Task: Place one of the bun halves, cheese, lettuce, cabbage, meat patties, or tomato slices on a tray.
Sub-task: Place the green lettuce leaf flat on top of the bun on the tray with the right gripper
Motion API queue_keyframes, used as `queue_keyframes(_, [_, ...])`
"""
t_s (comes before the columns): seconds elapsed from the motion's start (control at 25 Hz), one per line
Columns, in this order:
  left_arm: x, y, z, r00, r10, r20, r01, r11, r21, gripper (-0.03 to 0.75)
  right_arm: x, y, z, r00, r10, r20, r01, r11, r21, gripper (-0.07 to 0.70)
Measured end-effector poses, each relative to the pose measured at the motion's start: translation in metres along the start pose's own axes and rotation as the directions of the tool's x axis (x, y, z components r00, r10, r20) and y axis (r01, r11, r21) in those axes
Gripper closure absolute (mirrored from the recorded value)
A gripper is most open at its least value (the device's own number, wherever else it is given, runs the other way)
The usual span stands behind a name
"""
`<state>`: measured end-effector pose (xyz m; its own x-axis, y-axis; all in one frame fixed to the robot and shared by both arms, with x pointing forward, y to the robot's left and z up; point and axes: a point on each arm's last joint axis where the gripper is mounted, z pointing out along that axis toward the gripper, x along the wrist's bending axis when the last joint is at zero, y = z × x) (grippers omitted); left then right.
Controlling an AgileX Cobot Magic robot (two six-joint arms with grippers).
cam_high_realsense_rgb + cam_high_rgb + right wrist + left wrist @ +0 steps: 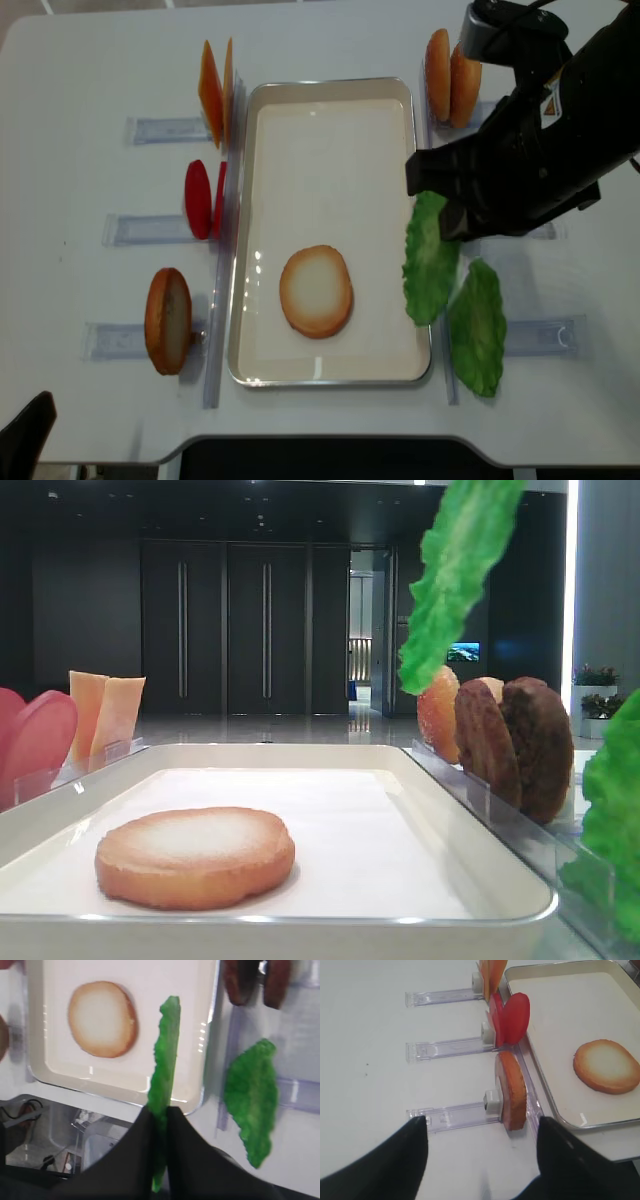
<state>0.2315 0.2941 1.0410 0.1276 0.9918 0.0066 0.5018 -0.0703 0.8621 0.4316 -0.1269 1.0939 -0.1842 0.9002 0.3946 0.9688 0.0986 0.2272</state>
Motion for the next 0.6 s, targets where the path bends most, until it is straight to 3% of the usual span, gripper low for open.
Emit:
queue_keyframes(0.28, [0.000,0.000,0.000,1.000,0.000,0.000,0.000,1.000,0.000,0.199,0.025,0.005,0.011,0.993,-0.029,-0.115,0.018,0.995,-0.098,0.598])
queue_keyframes(0.4, [0.000,0.000,0.000,1.000,0.000,0.000,0.000,1.000,0.000,0.199,0.034,0.007,0.028,0.991,-0.041,-0.131,0.030,0.996,-0.085,0.598])
queue_keyframes(0.6, [0.000,0.000,0.000,1.000,0.000,0.000,0.000,1.000,0.000,0.199,0.051,0.010,0.057,0.971,-0.058,-0.232,0.046,0.997,-0.057,0.598])
